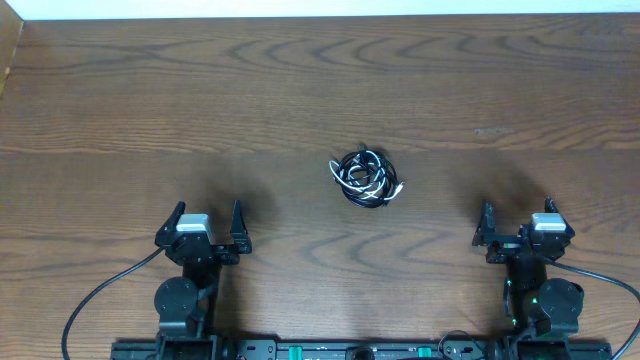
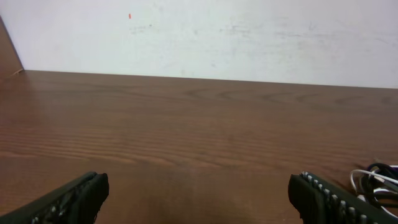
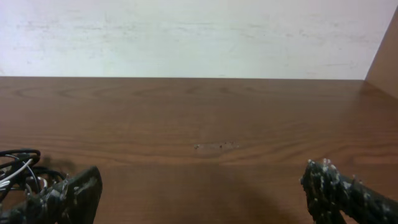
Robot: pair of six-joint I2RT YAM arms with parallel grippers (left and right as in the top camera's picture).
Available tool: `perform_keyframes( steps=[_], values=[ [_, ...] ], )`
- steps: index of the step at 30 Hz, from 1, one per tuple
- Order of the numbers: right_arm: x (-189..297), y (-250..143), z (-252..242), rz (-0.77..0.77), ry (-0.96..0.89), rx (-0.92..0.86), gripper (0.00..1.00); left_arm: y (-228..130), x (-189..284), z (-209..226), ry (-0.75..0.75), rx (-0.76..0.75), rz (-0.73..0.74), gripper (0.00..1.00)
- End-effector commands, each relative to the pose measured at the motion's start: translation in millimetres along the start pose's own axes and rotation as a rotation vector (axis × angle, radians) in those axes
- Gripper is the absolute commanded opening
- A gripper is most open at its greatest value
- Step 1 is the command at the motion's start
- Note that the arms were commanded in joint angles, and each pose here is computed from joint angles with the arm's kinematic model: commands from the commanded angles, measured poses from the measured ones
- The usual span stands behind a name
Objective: Untangle cables
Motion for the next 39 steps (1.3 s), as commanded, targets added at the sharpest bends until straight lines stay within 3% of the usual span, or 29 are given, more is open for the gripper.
perform_keyframes(
  steps=[1,33,39],
  values=[
    [0,-2,0,0.009,0.003,-0.012,0.99,-16,-1,6,0.028,-0.017,0.048,0.98],
    [0,1,-3,-0.005,-0.014,-0.006,0.99,-16,-1,6,0.028,-0.017,0.048,0.98],
    [6,15,43,-0.050,0.285,-0.248,0.99,-16,-1,6,0.028,-0.017,0.048,0.98]
  ],
)
Point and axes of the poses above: each gripper's point midway between its finger pads, its own x axis back along the fingers, its own z axis along the line the jaws close on, y = z × x, the point moved 1 cm from there along x, back along the fingers, and after that the axes turned 11 degrees about x, right-handed, at the moved point
